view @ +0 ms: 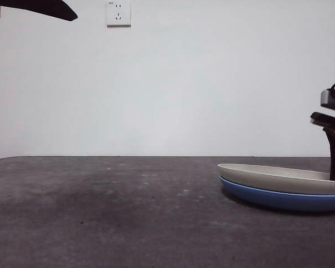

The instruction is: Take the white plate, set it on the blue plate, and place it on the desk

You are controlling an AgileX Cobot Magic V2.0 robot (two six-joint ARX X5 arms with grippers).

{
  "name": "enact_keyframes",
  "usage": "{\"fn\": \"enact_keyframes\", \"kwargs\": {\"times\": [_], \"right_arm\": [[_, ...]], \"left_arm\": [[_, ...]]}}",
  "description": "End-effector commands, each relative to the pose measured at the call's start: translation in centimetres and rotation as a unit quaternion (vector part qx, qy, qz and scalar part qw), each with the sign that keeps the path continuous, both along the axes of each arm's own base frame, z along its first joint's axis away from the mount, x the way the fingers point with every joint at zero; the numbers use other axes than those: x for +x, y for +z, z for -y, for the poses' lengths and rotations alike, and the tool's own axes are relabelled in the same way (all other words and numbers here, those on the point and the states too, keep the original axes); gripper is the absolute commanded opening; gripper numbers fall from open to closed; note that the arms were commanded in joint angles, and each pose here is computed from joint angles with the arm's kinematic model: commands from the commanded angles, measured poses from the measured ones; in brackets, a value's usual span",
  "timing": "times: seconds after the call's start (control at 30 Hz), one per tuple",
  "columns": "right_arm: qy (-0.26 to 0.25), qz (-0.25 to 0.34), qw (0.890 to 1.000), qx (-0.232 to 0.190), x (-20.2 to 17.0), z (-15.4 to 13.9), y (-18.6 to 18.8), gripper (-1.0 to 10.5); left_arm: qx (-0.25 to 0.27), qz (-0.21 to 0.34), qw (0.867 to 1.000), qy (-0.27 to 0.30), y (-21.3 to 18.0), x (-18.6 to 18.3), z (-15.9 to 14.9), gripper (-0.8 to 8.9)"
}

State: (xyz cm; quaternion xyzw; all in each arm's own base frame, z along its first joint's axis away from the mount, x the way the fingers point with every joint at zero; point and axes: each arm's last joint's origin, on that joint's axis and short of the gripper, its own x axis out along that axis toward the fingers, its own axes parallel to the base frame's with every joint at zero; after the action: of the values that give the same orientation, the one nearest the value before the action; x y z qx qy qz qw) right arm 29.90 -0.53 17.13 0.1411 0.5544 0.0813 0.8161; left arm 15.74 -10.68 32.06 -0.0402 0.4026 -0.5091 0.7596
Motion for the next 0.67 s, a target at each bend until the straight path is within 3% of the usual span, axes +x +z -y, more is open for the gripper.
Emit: {"fn": "enact_keyframes", "kwargs": {"times": [0.03,0.2,0.53,0.67], "right_arm": [[0.003,-0.007,1.000,0.000,0.5,0.1,-0.9,1.6],[0.003,0.009,1.000,-0.001,0.9,0.1,-0.9,0.0],[-0.006,0.023,1.000,0.004,0.8,0.3,0.0,0.0],[-0.008,0.052,0.998,0.028,0.3,0.1,1.8,0.0]], "left_arm": [[-0.002,0.010,1.000,-0.010,0.2,0.1,0.2,2.18],[-0.003,0.009,1.000,-0.009,0.2,0.1,0.2,2.18],[-0.003,0.010,1.000,-0.009,0.2,0.1,0.2,2.18],[-0.003,0.010,1.000,-0.009,0.2,0.1,0.2,2.18]]}}
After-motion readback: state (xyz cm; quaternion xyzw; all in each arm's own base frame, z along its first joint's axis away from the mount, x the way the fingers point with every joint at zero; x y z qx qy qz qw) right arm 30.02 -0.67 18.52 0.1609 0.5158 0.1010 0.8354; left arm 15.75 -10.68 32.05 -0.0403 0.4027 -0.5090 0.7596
